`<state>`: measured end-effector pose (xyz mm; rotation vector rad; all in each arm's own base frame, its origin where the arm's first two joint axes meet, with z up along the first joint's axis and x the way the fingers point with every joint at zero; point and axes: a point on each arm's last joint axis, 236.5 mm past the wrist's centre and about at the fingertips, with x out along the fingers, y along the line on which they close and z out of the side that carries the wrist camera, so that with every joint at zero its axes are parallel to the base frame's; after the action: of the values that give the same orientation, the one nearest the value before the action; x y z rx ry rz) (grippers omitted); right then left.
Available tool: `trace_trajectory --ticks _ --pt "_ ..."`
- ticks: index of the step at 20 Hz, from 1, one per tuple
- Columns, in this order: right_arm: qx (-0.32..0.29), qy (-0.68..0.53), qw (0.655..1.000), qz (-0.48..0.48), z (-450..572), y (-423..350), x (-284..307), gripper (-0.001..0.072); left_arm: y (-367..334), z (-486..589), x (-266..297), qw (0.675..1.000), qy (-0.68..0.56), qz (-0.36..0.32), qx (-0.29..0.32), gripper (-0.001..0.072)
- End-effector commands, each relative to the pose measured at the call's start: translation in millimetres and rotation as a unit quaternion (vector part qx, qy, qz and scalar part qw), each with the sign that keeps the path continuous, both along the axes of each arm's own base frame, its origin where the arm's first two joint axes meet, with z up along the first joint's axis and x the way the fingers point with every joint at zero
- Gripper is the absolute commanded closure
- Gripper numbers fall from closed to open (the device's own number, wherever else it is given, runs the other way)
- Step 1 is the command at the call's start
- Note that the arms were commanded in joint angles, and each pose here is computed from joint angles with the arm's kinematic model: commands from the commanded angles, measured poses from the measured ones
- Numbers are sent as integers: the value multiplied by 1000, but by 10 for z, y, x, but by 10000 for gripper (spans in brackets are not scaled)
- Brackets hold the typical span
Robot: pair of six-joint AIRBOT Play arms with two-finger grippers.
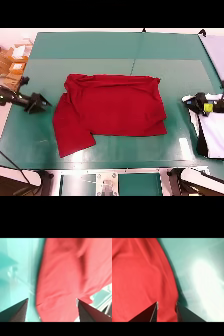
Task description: Fold the shirts.
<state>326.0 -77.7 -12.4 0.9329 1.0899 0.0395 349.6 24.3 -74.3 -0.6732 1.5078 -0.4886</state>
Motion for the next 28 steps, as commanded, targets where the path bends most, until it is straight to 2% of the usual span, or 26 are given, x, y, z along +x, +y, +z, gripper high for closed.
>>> trace_trajectory --ticks 1,3,4,5,7,8,9,10,11,12,14,15,16,19,25,26,28 --pt "10 49 998 -44 -208 -26 -488 418 -3 -372 -285 999 35 15 12 28" --pt "24 71 996 -41 -348 72 -623 415 -134 -370 -299 999 33 24 -17 28" --pt "32 78 996 -41 -402 130 -665 373 -215 -330 -252 999 21 32 -39 29" --pt "41 86 995 -39 -458 198 -710 336 -282 -287 -204 998 9 37 -58 67" --pt "52 99 993 -41 -557 279 -793 335 -365 -223 -192 996 -4 32 -81 169" --pt "55 102 992 -42 -583 299 -815 318 -379 -212 -233 996 0 24 -84 170" --pt "56 104 992 -43 -601 307 -825 272 -392 -198 -246 996 1 20 -88 172" --pt "60 107 992 -42 -609 320 -834 271 -397 -195 -241 996 0 21 -89 180" --pt "67 112 991 -42 -617 342 -848 271 -418 -191 -237 996 -4 15 -90 349" --pt "74 117 990 -38 -623 370 -865 271 -466 -196 -228 996 -13 3 -89 394" --pt "82 124 988 -37 -659 413 -903 272 -576 -241 -201 997 -23 -21 -76 397" --pt "87 129 987 -37 -688 448 -936 271 -617 -268 -191 997 -26 -29 -69 565" --pt "95 137 985 -37 -729 494 -977 272 -625 -295 -172 997 -29 -32 -60 684" --pt "109 156 981 -40 -883 618 -1064 271 -595 -321 -143 998 -32 -27 -52 686" --pt "107 173 979 12 -1065 954 -1008 286 -611 -305 -183 998 -23 -30 -57 685" --pt "106 167 980 13 -1082 971 -968 303 -618 -297 -194 998 -21 -31 -59 685" --pt "108 148 983 12 -1059 981 -884 426 -626 -288 -205 998 -11 -25 -62 685"
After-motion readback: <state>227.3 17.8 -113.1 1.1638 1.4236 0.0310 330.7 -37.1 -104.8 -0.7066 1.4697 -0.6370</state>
